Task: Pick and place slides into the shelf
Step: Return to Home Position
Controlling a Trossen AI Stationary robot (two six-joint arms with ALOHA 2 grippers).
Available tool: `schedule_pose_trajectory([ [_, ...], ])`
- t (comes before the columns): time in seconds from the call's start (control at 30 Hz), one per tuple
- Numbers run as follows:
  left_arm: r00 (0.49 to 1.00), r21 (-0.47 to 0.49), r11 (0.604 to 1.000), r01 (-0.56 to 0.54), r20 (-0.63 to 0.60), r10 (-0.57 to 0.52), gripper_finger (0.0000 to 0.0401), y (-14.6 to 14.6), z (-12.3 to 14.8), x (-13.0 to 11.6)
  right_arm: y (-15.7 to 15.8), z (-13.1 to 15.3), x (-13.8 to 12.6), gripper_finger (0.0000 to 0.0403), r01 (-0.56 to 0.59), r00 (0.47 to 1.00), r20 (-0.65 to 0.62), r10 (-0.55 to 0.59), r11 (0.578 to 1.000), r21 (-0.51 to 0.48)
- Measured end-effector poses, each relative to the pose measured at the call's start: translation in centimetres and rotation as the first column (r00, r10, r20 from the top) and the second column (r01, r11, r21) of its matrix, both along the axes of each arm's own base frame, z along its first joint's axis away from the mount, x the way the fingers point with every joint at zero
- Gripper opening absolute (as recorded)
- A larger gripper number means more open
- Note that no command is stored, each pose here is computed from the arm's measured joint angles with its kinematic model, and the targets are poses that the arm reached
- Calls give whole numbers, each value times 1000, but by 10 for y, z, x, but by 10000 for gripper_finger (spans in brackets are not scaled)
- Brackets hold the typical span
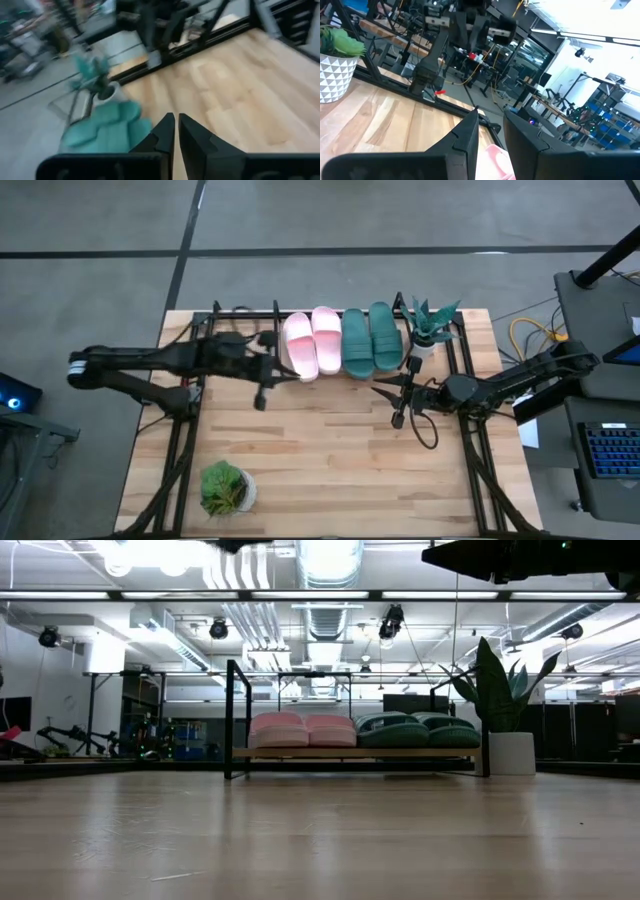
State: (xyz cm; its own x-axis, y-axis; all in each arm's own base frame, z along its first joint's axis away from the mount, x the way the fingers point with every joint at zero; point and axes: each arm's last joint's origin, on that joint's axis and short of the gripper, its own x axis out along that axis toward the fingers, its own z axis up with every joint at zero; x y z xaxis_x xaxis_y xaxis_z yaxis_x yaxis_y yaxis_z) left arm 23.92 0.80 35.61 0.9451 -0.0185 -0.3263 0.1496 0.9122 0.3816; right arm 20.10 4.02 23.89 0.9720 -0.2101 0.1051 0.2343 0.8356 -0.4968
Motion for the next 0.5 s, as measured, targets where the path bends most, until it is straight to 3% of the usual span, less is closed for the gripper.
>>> schedule_pose_trajectory([
  [0.23,989,-79,996,-51,133,62,1,-2,-40,-61,0,0,0,82,0,1000,0,0,1000,0],
  [0.5,950,-102,994,-43,305,72,1,-3,-89,-108,0,0,0,82,0,1000,0,0,1000,0],
])
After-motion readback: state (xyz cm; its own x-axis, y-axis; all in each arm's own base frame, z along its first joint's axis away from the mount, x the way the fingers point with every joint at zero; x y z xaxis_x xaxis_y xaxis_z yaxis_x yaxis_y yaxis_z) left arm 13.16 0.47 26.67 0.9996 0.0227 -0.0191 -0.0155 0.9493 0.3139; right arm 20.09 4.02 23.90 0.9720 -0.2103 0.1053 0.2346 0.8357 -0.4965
